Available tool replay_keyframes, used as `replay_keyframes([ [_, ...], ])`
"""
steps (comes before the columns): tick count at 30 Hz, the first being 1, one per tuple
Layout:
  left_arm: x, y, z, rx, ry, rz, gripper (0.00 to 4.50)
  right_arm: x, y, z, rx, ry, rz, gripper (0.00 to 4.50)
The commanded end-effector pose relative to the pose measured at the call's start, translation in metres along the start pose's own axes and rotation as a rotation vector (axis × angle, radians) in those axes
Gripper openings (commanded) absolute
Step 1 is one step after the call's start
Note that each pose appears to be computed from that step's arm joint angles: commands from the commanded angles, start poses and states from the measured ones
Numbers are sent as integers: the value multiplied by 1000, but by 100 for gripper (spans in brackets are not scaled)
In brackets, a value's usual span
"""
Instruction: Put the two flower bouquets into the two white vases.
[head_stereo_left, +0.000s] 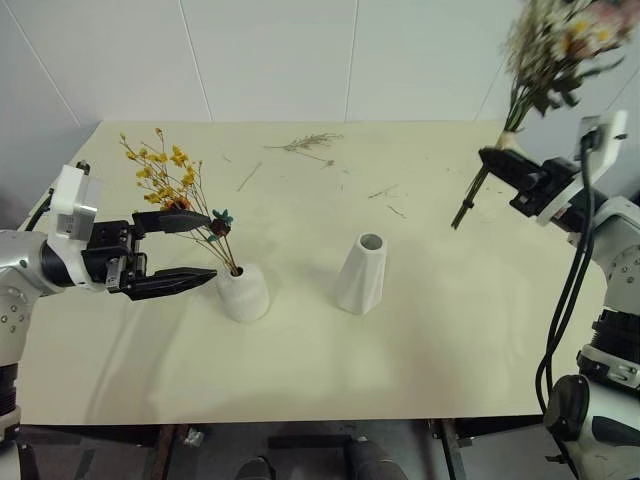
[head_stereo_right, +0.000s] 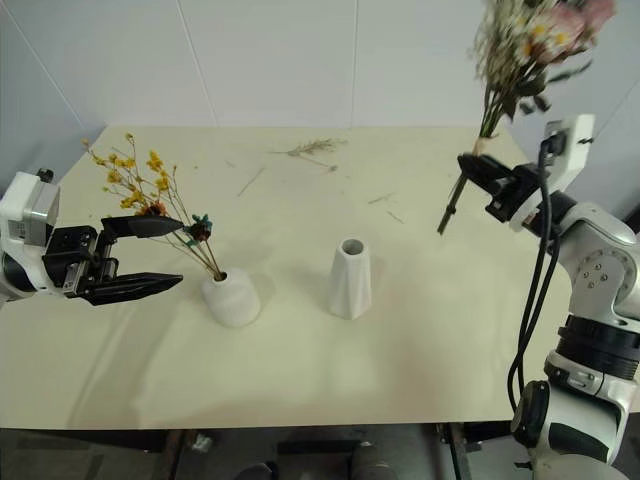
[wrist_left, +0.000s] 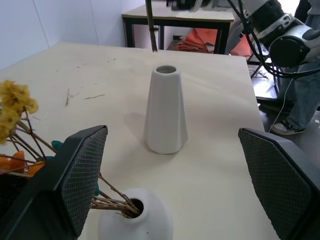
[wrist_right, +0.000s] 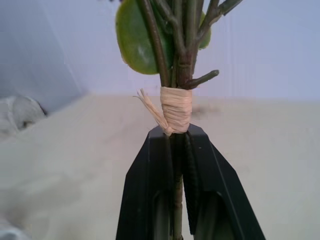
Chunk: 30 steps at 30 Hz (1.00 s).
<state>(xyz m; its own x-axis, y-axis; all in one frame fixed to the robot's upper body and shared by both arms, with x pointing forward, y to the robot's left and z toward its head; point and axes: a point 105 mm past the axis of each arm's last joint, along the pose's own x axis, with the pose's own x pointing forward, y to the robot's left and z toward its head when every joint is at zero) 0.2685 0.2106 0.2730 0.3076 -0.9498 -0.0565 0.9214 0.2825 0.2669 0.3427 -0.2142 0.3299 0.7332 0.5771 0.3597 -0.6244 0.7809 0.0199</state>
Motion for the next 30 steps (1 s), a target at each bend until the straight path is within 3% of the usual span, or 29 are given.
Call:
replay_keyframes([
  [1,2,4,8,42,-21,-8,450,0,42,30,-18,-128,172,1],
  [8,11,7,0,27,-37,-21,450,8,91,14,-28,-108,353,1],
  [14,21,8,-4,18,-53,-41,450,15,97,-10,-24,-69,391,1],
  [30,28,5,-6,13,-71,-40,450,31,114,-10,46,-74,440,1],
])
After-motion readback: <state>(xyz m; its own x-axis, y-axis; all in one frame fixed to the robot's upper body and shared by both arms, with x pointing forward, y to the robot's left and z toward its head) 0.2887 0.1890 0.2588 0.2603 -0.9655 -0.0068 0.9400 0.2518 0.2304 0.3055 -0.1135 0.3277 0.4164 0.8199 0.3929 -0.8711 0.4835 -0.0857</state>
